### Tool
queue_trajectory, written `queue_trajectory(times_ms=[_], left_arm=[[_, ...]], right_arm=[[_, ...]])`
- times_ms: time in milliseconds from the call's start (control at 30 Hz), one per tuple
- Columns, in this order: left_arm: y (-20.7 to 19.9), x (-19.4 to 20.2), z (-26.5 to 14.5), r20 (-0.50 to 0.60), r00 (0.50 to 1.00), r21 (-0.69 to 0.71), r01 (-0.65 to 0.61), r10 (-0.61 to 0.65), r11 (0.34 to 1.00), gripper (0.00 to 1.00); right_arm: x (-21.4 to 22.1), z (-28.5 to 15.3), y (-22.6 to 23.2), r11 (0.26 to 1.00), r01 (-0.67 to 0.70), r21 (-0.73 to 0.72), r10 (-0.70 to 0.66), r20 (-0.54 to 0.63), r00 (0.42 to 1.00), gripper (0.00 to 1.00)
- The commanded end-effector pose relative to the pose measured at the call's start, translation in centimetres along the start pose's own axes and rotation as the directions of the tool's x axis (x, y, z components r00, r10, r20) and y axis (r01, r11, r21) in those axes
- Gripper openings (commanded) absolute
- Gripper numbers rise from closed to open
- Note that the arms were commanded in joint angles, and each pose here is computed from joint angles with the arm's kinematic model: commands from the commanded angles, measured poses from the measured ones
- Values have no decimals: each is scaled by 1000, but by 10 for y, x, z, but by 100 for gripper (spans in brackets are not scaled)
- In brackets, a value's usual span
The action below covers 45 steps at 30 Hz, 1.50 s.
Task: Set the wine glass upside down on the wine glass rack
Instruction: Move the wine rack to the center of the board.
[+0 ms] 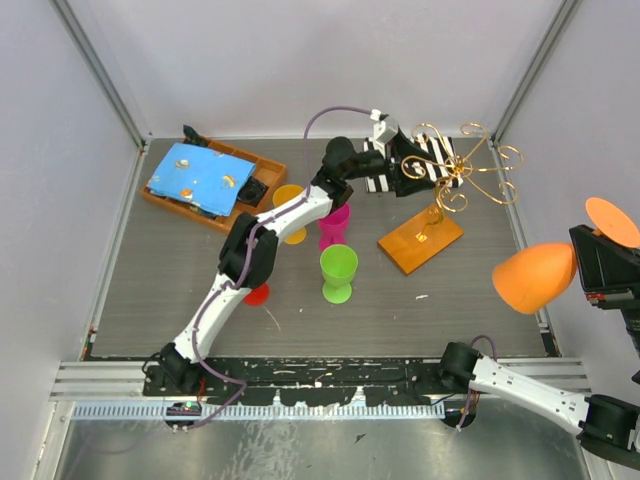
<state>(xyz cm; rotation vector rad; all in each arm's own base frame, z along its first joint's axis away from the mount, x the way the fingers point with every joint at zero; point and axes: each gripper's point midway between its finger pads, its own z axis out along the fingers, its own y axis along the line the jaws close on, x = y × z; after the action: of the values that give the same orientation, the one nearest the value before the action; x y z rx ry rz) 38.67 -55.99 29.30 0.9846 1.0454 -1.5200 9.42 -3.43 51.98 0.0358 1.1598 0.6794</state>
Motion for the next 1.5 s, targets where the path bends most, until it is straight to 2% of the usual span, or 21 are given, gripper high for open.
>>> queue_trajectory(times_ms=[0,333,733,1000,1167,1333,1467], left_arm=[[-1,7,-1,32,999,7,1,-1,1000,93],[-6,-2,-10,76,997,15,13,-14,1000,92],[-7,-46,-52,102,994,-53,-45,51,998,94],[-15,-71,-49,120,991,-54,-59,65,997,94],[-15,-80,-56,111,991,-98,-61,71,993,93],[-18,-89,-77,112,988,-206,-80,105,975,97],[-25,-87,-93,76,993,-283,-60,85,957,96]], right_arm=[[-2,2,1,1000,-18,5,18,8,1000,1],[-3,3,2,1000,-26,3,26,2,1000,1],[-1,6,5,1000,-22,0,22,-1,1000,1],[-1,4,6,999,-38,-9,38,3,999,1],[-3,2,3,999,-47,-4,47,11,999,1],[-1,3,3,999,-38,1,38,7,999,1],[0,3,1,1000,-27,8,27,3,1000,1]])
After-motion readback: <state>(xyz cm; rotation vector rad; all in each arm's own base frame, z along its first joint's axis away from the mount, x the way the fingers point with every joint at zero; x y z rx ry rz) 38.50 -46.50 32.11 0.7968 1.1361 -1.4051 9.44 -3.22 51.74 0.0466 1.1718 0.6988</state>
